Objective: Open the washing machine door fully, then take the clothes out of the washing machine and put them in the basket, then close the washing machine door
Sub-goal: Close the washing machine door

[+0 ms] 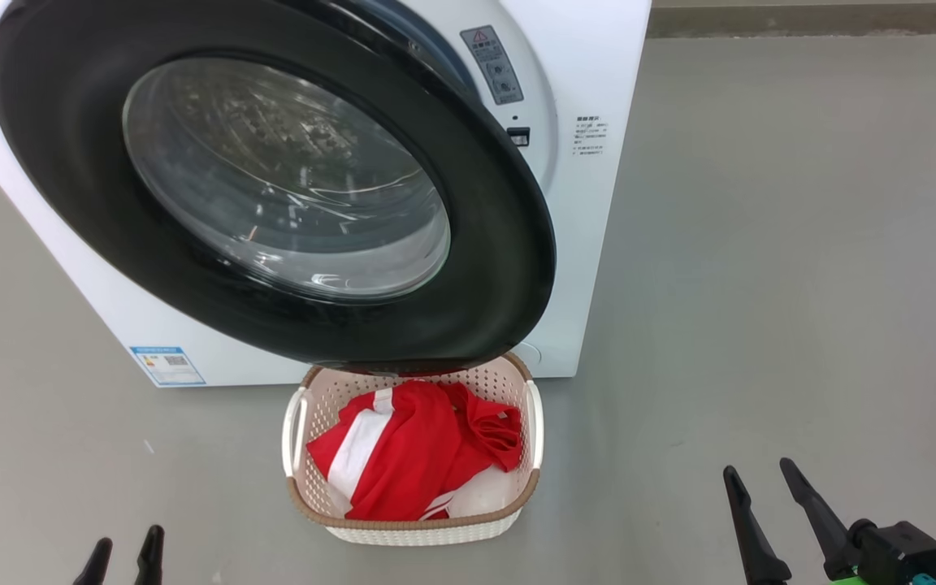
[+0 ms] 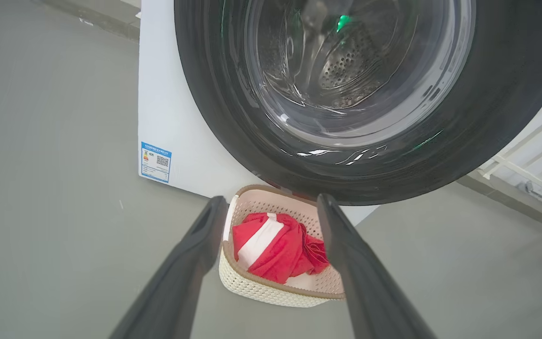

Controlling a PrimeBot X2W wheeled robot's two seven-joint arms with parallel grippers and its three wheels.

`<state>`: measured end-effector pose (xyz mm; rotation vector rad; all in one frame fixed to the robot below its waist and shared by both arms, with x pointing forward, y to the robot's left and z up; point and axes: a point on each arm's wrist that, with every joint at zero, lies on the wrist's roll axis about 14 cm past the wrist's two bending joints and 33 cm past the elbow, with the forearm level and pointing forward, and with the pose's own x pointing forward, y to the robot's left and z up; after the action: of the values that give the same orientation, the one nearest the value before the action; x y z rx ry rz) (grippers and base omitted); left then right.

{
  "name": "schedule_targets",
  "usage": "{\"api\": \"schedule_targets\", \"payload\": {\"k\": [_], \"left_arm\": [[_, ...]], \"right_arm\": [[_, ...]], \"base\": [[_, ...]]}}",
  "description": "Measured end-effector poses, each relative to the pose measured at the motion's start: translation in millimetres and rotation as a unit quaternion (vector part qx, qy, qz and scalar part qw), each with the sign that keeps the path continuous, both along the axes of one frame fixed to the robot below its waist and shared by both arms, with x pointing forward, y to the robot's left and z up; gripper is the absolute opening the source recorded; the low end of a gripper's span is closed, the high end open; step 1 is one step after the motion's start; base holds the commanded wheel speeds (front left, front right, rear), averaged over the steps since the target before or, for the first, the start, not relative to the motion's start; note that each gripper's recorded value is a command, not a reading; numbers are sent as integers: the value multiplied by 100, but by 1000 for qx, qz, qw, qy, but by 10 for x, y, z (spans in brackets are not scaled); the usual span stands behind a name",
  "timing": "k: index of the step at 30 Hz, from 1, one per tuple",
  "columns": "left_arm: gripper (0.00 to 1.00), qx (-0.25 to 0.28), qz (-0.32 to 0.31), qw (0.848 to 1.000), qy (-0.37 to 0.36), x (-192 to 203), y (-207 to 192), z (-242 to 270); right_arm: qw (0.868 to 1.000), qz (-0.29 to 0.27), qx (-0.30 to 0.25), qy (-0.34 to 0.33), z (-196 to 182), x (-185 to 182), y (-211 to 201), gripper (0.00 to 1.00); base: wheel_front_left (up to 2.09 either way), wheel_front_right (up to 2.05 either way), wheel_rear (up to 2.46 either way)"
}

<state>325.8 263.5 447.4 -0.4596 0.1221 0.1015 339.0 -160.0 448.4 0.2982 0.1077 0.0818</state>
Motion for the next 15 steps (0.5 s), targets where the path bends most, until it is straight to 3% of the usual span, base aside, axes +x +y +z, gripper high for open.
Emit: {"api": "schedule_targets", "payload": {"k": [15], "left_arm": [[100, 115, 7, 992, -54, -33, 2, 342]], "right_arm": [[1000, -2, 0, -7, 41, -25, -17, 100]], "base": [[0, 0, 0]]}}
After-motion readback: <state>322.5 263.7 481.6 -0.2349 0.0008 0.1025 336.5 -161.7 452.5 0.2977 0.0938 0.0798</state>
